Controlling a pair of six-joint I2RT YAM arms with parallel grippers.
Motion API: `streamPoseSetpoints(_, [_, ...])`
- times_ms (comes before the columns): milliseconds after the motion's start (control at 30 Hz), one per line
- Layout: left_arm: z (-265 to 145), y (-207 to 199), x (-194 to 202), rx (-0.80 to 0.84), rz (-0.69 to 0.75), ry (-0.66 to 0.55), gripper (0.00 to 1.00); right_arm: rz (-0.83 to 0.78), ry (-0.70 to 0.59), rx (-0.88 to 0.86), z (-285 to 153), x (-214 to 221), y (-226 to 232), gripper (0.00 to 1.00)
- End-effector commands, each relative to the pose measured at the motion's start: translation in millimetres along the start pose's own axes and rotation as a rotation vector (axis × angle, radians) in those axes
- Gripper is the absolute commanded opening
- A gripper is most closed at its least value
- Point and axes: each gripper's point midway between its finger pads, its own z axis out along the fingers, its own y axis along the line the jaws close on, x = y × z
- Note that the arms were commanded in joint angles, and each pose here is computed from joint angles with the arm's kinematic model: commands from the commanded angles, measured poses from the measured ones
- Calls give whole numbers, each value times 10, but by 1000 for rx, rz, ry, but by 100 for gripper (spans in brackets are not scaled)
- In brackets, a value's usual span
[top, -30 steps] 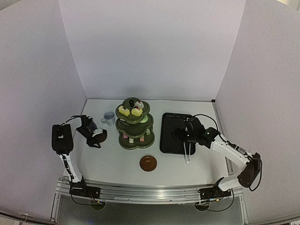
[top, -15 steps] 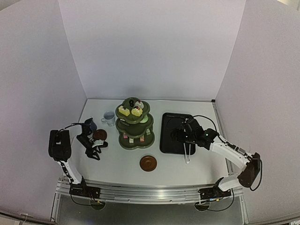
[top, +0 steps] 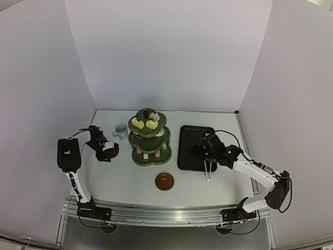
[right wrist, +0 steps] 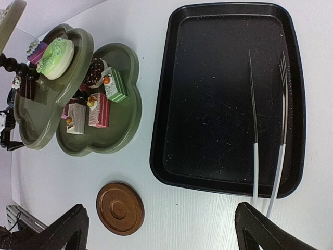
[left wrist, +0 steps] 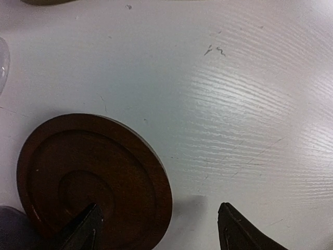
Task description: Serve the afternoon tea
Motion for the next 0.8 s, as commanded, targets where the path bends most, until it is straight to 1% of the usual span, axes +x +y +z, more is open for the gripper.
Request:
streamPoseSetpoints(0, [107,184,111,-53,0,74,77,4,-37,-15,-76,-82,56,95])
streamPoseSetpoints(100, [155,83,152,-2,8,102,74,-5,-30,-24,-74,-70,90,95])
streamPoseSetpoints(267, [235,-475,166,135,142,132,69,-12,-33,-18,-69,-66,89,95])
streamPoseSetpoints(400, [245,-918,153,287,167,127,62,-27,-41,-30,-89,-112,140,95])
streamPoseSetpoints(467, [213,-1165,158,365,219,131,62,-33,-45,-36,-107,-132,159,95])
streamPoseSetpoints(567, [202,-1462,163,429,301,162,63,-31,-55,-36,-135,-143,149,95])
streamPoseSetpoints(767, [204,-1998,-122,482,440,122,64,-22,-65,-36,-183,-132,116,95])
